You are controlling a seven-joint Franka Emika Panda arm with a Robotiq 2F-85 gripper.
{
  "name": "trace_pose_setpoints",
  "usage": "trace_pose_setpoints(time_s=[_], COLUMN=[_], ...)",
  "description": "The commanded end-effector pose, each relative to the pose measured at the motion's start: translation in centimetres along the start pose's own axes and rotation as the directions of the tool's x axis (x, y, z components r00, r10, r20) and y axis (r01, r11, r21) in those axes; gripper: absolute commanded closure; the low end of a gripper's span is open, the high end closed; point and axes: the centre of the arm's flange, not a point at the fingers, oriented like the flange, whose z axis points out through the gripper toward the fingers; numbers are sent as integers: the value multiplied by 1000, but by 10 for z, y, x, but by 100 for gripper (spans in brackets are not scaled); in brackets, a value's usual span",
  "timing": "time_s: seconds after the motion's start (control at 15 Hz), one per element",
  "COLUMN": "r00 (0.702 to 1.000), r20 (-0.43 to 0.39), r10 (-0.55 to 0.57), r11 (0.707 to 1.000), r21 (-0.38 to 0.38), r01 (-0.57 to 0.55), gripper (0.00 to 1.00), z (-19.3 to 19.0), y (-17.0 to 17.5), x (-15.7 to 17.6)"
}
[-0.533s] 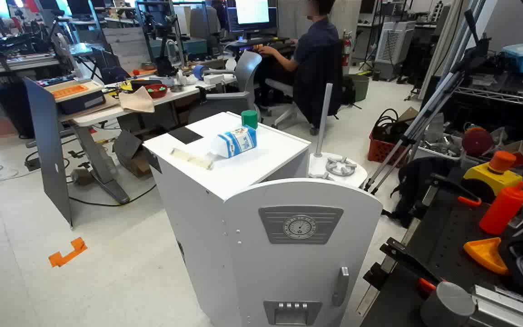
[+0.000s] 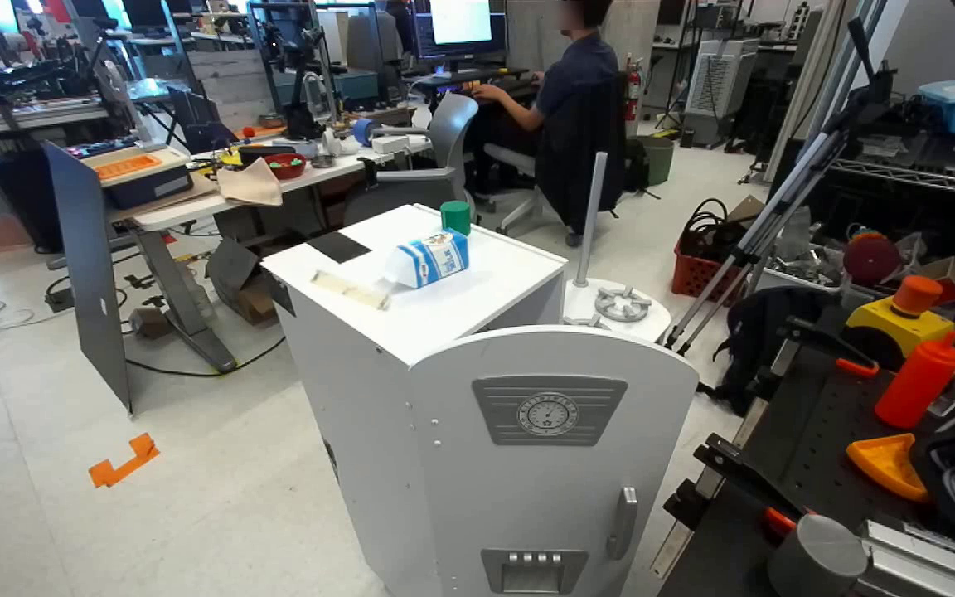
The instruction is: Close the cupboard door
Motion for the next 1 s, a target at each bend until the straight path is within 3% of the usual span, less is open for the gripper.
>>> trace_pose_setpoints(time_s=[0.0, 0.53, 0.73, 0.93], r00=[1000, 1000, 994, 973], r20=[0, 14, 85, 174], r10=[0, 1, -64, -150], r11=[1000, 1000, 994, 970], r21=[0, -13, -87, -166], r01=[0, -1, 71, 179], gripper=[0, 0, 0, 0], z=[0, 15, 49, 82], y=[0, 0, -29, -70], x=[0, -3, 1, 9])
